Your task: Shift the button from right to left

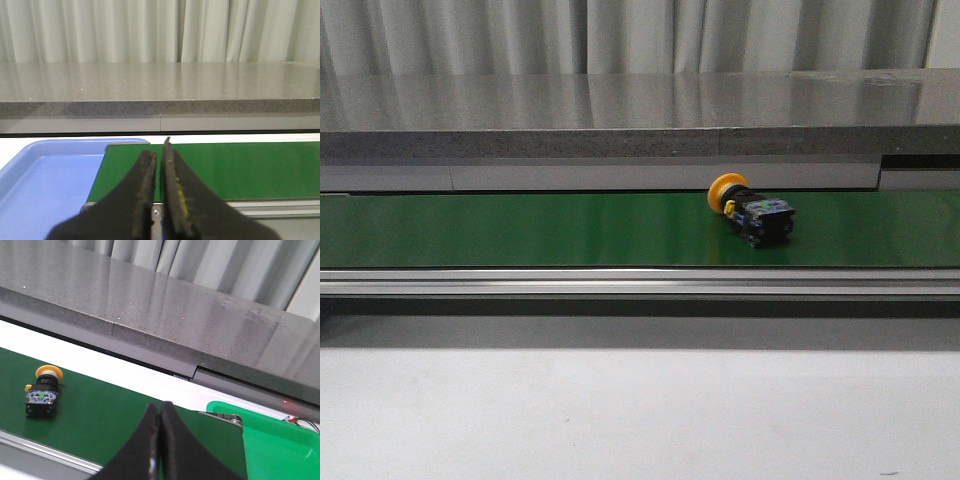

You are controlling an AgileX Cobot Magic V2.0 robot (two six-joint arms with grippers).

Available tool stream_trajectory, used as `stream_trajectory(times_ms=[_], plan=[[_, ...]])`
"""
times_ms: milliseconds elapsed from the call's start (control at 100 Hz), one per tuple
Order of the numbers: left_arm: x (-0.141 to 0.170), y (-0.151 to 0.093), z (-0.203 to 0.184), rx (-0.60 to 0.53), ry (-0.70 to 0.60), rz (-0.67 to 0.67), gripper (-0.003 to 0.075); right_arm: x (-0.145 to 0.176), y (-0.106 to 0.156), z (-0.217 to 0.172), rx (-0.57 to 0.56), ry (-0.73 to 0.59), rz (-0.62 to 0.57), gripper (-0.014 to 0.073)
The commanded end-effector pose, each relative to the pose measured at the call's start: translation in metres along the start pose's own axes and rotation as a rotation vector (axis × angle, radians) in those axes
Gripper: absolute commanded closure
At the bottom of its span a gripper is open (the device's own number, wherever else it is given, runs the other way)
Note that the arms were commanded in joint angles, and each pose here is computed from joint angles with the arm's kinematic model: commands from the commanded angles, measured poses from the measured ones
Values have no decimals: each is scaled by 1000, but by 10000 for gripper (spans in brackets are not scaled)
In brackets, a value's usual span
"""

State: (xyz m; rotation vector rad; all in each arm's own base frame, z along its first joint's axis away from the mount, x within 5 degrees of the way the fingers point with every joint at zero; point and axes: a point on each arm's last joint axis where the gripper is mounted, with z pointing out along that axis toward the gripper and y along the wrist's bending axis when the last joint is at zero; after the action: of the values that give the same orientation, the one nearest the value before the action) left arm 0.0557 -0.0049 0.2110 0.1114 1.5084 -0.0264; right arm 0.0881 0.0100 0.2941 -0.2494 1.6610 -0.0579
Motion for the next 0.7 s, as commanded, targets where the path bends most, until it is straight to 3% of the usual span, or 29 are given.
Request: stream_trajectory(times_ms=[0,360,690], plan=[[4,-1,-2,7,-76,-20,715,-14,-5,-1,47,-91,4,654],[-18,0,-5,6,-136,-68,715,-14,-5,-1,47,-91,4,654],[-73,3,3,13,77,-100,715,-14,-5,-1,47,-91,4,654]])
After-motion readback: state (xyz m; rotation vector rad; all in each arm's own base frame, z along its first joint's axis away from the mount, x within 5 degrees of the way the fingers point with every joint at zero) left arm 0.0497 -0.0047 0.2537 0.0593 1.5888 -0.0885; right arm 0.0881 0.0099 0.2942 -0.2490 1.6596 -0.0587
